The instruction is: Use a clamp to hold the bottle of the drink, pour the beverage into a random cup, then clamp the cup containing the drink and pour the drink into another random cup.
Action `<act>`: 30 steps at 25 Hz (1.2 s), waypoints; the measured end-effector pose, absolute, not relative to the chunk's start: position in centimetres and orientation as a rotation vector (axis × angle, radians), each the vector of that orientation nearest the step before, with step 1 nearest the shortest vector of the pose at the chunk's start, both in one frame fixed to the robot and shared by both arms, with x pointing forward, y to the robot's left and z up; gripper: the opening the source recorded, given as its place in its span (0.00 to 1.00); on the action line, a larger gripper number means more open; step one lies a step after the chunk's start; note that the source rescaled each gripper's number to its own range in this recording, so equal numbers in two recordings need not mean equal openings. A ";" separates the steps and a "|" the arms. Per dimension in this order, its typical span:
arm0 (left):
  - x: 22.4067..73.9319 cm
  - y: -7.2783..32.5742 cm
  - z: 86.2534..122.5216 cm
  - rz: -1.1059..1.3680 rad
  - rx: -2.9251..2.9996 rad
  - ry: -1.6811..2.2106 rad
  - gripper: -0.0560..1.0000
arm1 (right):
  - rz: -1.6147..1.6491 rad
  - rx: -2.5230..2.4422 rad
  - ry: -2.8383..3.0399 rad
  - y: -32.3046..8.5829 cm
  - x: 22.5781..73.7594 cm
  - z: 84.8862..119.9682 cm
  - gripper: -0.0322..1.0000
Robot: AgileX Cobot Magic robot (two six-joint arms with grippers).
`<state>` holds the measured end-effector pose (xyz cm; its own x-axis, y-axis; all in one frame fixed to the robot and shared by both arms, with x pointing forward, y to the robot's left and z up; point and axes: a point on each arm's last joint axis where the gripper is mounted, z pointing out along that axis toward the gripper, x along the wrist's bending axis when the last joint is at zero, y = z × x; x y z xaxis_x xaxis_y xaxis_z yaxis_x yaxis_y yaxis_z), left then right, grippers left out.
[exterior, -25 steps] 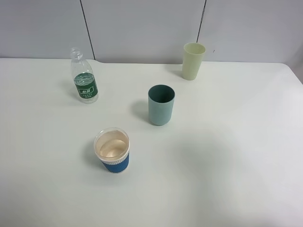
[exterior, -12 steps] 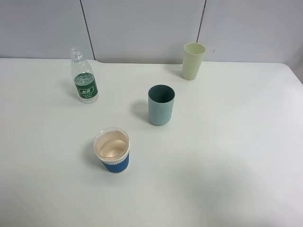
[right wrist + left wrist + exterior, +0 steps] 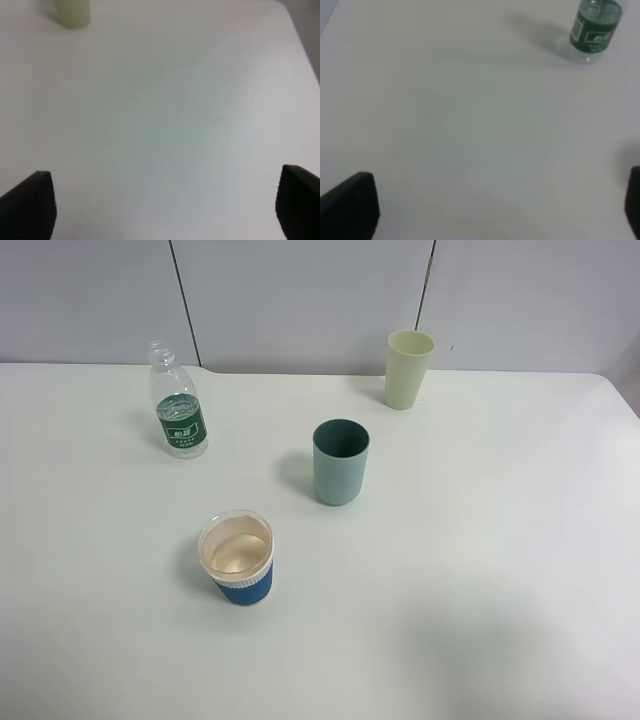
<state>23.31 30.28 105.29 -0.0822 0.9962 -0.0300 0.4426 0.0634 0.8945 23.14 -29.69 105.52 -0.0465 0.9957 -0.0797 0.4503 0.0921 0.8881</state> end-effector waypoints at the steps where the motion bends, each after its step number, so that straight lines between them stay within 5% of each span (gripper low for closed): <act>1: 23.3 30.3 105.3 0.973 1.466 1.622 1.00 | 0.898 1.464 1.611 -29.7 23.2 105.3 0.64; 30: 23.3 30.3 105.3 0.973 1.466 1.622 1.00 | 0.870 1.498 1.566 -29.7 23.3 105.3 0.64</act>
<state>23.31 30.28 105.29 -0.0822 0.9962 -0.0300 0.4426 0.0634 0.8945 23.29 -29.75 105.28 0.0039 0.9968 -0.0794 0.4589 0.0687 0.8858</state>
